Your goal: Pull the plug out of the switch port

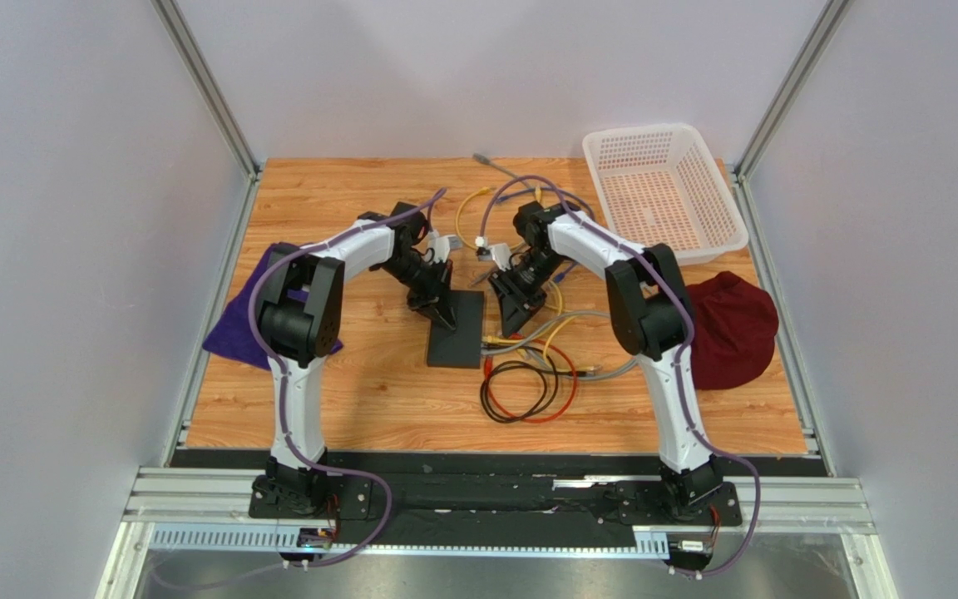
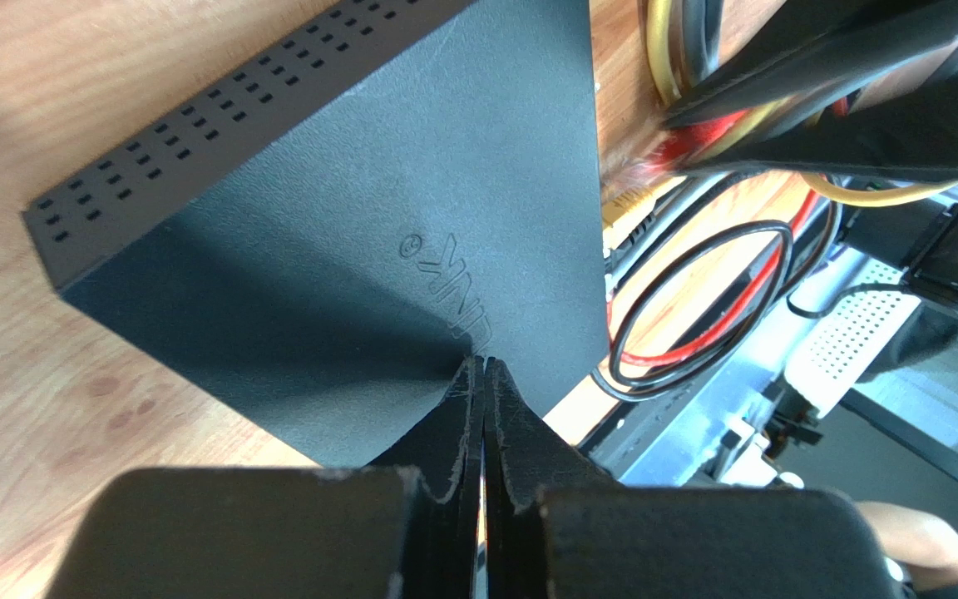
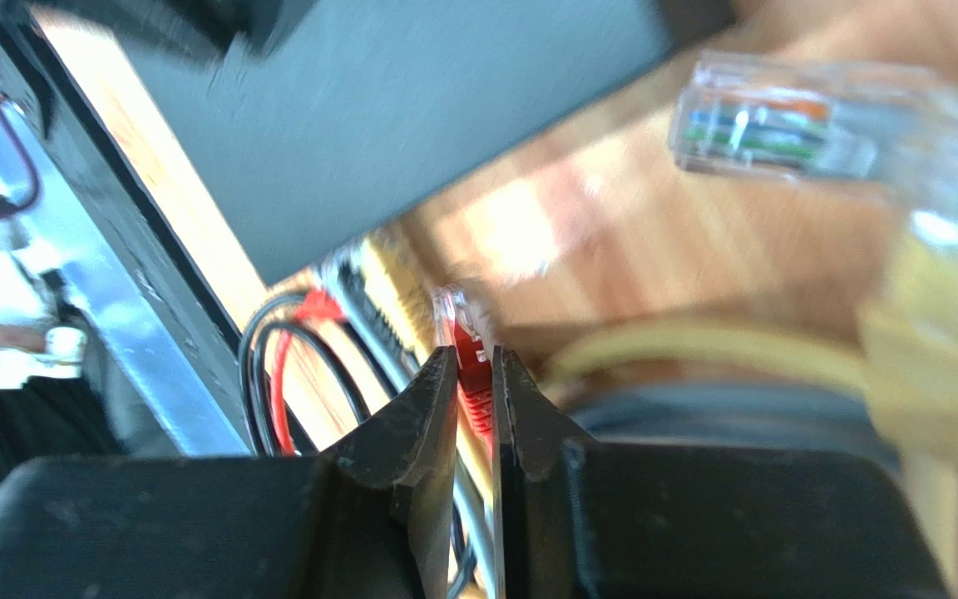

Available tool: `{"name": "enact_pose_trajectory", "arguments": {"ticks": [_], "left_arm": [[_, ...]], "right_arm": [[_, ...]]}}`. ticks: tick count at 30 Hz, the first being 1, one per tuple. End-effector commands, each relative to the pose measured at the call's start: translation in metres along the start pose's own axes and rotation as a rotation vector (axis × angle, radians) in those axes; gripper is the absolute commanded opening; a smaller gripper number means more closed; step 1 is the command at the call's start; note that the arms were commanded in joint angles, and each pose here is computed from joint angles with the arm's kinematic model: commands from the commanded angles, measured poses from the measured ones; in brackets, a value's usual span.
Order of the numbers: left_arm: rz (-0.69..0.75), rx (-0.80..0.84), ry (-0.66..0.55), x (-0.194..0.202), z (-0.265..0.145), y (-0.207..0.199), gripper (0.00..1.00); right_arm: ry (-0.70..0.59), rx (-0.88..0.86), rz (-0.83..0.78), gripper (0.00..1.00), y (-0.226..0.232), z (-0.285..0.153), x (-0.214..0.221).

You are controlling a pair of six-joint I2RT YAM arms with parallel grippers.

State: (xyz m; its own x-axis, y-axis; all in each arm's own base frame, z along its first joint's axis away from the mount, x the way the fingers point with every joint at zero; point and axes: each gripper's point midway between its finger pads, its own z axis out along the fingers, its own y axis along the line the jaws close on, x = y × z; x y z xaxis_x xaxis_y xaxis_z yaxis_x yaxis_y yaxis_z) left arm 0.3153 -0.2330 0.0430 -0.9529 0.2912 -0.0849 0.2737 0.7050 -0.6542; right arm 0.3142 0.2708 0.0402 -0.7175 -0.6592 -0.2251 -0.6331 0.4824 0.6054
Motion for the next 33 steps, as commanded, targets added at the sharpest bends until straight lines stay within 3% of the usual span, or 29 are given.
{"name": "enact_pose_trajectory", "arguments": {"ticks": [1,3,7,14,16,17,19,20,21,22,25,28,33], "left_arm": [[0.061,-0.069,-0.01,-0.007,0.003,0.015,0.0],[0.062,-0.069,-0.011,-0.007,0.003,0.015,0.0],[0.064,-0.072,-0.014,-0.007,0.001,0.013,0.0],[0.096,-0.079,-0.025,-0.013,0.0,0.008,0.0],[0.103,-0.08,-0.023,-0.014,0.0,0.005,0.0],[0.11,-0.081,-0.024,-0.015,0.0,0.004,0.0],[0.12,-0.085,-0.023,-0.016,0.0,0.002,0.0],[0.126,-0.089,-0.021,-0.015,0.0,0.002,0.01],[0.129,-0.091,-0.02,-0.014,-0.001,0.001,0.01],[0.125,-0.094,-0.018,-0.013,-0.001,0.002,0.01],[0.123,-0.103,-0.006,-0.007,0.0,0.005,0.01],[0.126,-0.106,-0.006,-0.002,-0.001,0.006,0.01],[0.142,-0.126,-0.008,-0.003,-0.004,0.007,0.01]], "right_arm": [[-0.224,0.09,-0.192,0.61,0.036,-0.08,-0.013],[-0.281,0.145,-0.236,0.63,0.048,-0.106,-0.01],[-0.256,0.245,-0.239,0.65,0.049,-0.122,0.026],[0.019,0.25,-0.219,0.58,0.046,-0.107,0.121],[0.055,0.222,-0.335,0.56,0.047,-0.102,0.136],[-0.006,0.265,-0.438,0.57,0.049,-0.109,0.129],[-0.028,0.277,-0.659,0.62,0.045,-0.098,0.139],[-0.132,0.332,-0.822,0.63,0.052,-0.104,0.124],[-0.154,0.365,-0.934,0.64,0.051,-0.101,0.122],[-0.108,0.349,-1.074,0.66,0.048,-0.078,0.138],[-0.168,0.413,-1.362,0.66,0.059,-0.064,0.131],[-0.213,0.367,-1.434,0.69,0.068,-0.056,0.125],[-0.147,0.241,-1.441,0.66,0.062,-0.037,0.127]]}}
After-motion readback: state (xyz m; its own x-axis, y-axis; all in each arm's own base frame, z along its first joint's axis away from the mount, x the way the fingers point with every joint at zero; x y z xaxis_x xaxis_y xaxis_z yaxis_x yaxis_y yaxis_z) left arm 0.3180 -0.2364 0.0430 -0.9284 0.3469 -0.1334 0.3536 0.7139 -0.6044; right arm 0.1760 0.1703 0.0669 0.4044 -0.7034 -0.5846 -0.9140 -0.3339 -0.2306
